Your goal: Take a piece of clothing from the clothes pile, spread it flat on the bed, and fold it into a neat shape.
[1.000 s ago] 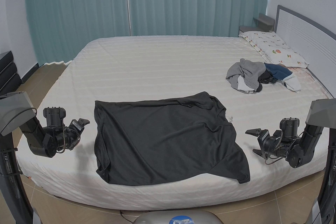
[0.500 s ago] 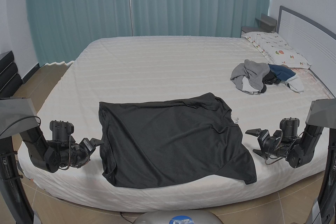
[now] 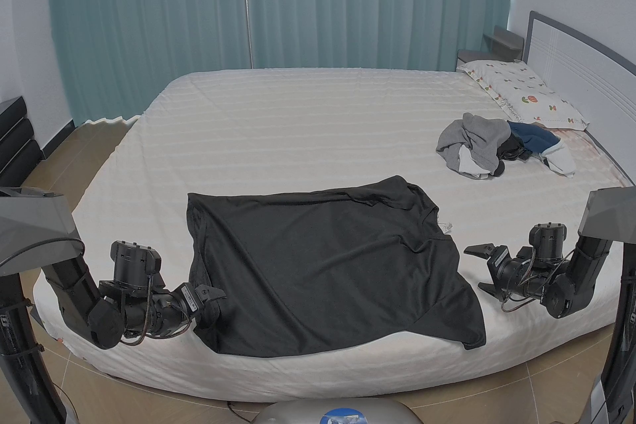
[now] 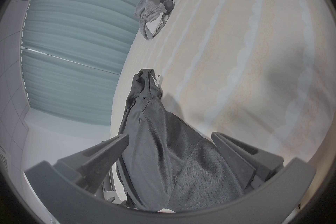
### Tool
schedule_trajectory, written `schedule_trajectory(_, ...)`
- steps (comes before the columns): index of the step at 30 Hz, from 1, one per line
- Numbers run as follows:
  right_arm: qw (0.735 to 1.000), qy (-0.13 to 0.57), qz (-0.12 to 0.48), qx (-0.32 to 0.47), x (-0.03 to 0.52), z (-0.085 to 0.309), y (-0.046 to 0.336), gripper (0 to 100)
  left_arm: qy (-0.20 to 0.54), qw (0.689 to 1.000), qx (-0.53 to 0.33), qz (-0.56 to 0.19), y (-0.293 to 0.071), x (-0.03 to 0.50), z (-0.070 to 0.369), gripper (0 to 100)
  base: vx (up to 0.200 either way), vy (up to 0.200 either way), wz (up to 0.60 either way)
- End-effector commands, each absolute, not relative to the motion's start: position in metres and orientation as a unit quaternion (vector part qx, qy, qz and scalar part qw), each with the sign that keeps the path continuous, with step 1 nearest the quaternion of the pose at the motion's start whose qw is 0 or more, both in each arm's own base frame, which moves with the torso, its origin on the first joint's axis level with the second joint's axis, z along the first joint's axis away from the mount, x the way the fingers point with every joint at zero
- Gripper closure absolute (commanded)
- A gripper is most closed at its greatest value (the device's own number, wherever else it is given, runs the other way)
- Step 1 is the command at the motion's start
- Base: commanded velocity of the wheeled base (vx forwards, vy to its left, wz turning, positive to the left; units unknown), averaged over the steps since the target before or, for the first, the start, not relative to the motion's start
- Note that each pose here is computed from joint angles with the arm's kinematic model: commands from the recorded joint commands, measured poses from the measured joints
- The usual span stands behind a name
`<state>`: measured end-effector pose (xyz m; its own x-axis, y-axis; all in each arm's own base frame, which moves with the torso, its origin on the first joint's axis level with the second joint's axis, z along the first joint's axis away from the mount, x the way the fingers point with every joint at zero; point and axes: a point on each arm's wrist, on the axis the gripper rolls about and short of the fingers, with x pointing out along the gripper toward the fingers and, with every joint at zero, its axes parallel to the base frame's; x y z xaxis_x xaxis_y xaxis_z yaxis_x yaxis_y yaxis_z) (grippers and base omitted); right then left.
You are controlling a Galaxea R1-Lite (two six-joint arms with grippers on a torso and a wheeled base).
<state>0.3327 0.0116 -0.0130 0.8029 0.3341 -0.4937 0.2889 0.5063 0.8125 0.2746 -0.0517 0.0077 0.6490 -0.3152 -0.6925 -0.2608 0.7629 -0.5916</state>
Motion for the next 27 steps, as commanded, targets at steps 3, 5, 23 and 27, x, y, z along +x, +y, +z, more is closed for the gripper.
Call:
schedule_trajectory(3, 0.809, 0.313, 0.015, 0.497, 0.333, -0.013, 0.012, 0, 0.433, 0.847, -0.308, -0.005, -0.065, 0.270, -0.004, 0, 0.000, 0.000, 0.00)
schedule_trajectory(5, 0.809, 0.314, 0.014, 0.497, 0.333, -0.013, 0.012, 0, 0.439, 0.850, -0.291, -0.003, -0.069, 0.269, -0.008, 0, 0.000, 0.000, 0.00)
schedule_trajectory(23, 0.810, 0.313, 0.015, 0.497, 0.333, -0.012, 0.012, 0, 0.454, 0.857, -0.244, 0.000, -0.074, 0.259, -0.016, 100, 0.000, 0.000, 0.00)
schedule_trajectory(27, 0.810, 0.312, 0.014, 0.496, 0.333, -0.012, 0.012, 0, 0.459, 0.864, -0.205, 0.003, -0.060, 0.253, -0.017, 100, 0.000, 0.000, 0.00)
